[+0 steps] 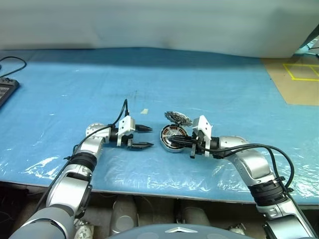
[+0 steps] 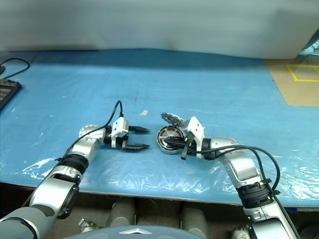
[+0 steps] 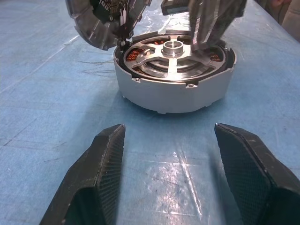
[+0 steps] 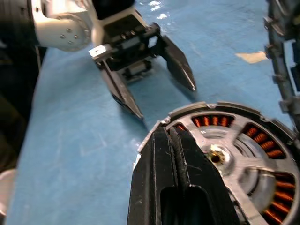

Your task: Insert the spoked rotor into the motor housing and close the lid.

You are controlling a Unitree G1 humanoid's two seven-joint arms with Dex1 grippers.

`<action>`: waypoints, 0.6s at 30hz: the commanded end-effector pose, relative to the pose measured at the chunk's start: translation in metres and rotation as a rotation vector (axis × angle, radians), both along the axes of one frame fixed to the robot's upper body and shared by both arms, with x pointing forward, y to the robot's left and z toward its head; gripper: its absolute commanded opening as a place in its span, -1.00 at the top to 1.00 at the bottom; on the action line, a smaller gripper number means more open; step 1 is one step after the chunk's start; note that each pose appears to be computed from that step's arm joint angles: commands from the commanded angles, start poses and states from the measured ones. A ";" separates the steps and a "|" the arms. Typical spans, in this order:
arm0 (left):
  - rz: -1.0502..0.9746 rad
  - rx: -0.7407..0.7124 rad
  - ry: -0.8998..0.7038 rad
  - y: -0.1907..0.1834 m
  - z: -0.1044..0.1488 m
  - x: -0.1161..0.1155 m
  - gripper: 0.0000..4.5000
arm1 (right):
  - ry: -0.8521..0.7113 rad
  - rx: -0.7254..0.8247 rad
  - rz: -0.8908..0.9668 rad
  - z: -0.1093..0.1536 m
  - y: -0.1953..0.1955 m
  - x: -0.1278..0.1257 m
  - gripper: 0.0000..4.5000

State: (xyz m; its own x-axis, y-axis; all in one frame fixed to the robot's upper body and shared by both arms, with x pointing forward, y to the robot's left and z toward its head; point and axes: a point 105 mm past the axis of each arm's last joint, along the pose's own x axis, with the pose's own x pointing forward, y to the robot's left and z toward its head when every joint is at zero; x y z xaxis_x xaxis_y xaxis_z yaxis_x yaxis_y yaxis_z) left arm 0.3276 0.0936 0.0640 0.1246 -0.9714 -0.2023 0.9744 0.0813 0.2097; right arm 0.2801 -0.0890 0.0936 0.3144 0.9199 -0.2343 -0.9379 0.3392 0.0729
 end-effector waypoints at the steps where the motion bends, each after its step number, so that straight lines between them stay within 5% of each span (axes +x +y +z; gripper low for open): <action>1: 0.001 -0.018 -0.040 -0.001 0.013 0.006 -0.42 | -0.033 0.057 0.043 0.025 -0.002 -0.008 0.99; 10: 0.002 -0.027 -0.041 -0.001 0.013 0.005 -0.42 | -0.023 -0.193 -0.067 0.007 -0.060 -0.006 0.99; 18: 0.015 -0.046 -0.036 -0.003 0.013 0.006 -0.42 | -0.133 -0.240 -0.306 0.016 -0.094 0.045 0.99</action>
